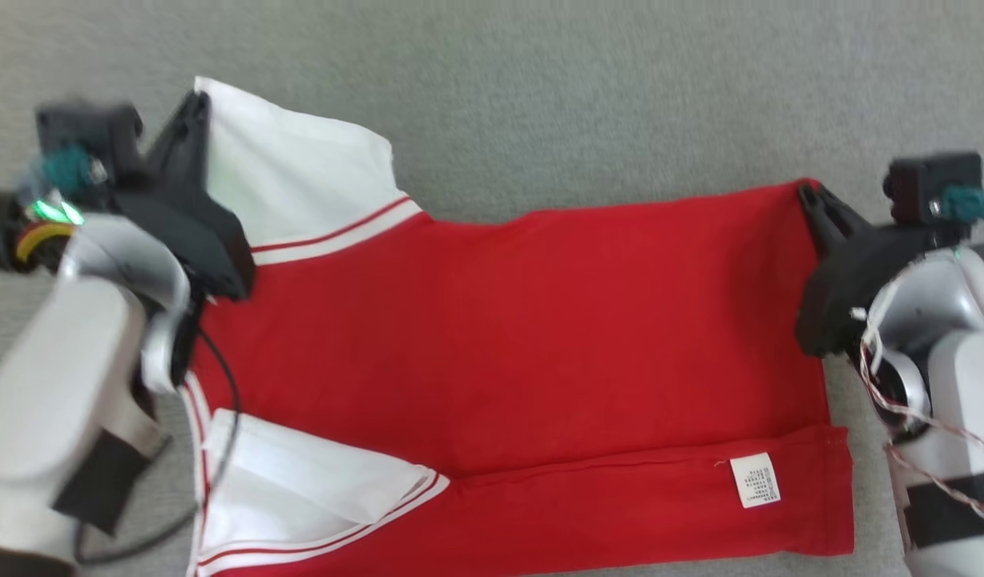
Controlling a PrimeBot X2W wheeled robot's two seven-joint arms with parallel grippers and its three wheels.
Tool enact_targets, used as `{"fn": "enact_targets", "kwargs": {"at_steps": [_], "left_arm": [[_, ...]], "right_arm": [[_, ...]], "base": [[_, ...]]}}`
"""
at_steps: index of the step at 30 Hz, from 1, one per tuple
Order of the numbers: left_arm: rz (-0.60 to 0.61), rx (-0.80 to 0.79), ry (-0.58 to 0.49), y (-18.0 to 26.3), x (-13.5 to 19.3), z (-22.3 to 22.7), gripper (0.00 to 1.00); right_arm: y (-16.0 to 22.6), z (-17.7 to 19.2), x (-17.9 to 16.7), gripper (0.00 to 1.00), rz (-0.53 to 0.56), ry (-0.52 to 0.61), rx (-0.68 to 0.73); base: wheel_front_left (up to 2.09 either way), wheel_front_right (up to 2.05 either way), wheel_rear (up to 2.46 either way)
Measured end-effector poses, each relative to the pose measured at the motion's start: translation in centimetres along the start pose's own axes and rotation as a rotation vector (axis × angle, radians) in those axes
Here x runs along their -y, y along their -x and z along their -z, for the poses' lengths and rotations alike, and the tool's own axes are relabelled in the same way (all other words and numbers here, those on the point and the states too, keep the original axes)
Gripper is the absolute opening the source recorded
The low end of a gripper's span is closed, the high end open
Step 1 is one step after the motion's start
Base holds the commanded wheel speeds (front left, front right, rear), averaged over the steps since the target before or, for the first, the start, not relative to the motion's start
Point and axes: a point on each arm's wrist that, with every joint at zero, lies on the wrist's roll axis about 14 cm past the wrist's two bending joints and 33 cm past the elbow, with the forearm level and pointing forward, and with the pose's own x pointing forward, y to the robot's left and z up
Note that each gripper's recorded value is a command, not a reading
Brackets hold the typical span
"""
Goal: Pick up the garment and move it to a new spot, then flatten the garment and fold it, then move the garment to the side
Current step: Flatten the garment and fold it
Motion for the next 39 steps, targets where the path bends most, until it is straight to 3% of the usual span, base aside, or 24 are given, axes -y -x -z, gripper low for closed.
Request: {"fn": "enact_targets", "kwargs": {"at_steps": [11,20,39], "left_arm": [[-0.069,0.131,0.088,7.4,0.8,-0.1,0.00],[-0.105,0.101,0.227,13.8,2.1,3.4,0.00],[-0.179,0.021,0.343,18.7,1.8,7.0,0.00]], "right_arm": [[3.9,0.0,-1.2,0.00,-0.034,0.002,0.067],[6.6,3.7,-1.6,0.00,-0.070,0.056,-0.043],[8.5,6.3,-0.6,0.00,-0.113,0.338,-0.249]], "base": [[0.00,0.00,0.00],[0.00,0.00,0.00],[0.00,0.00,0.00]]}}
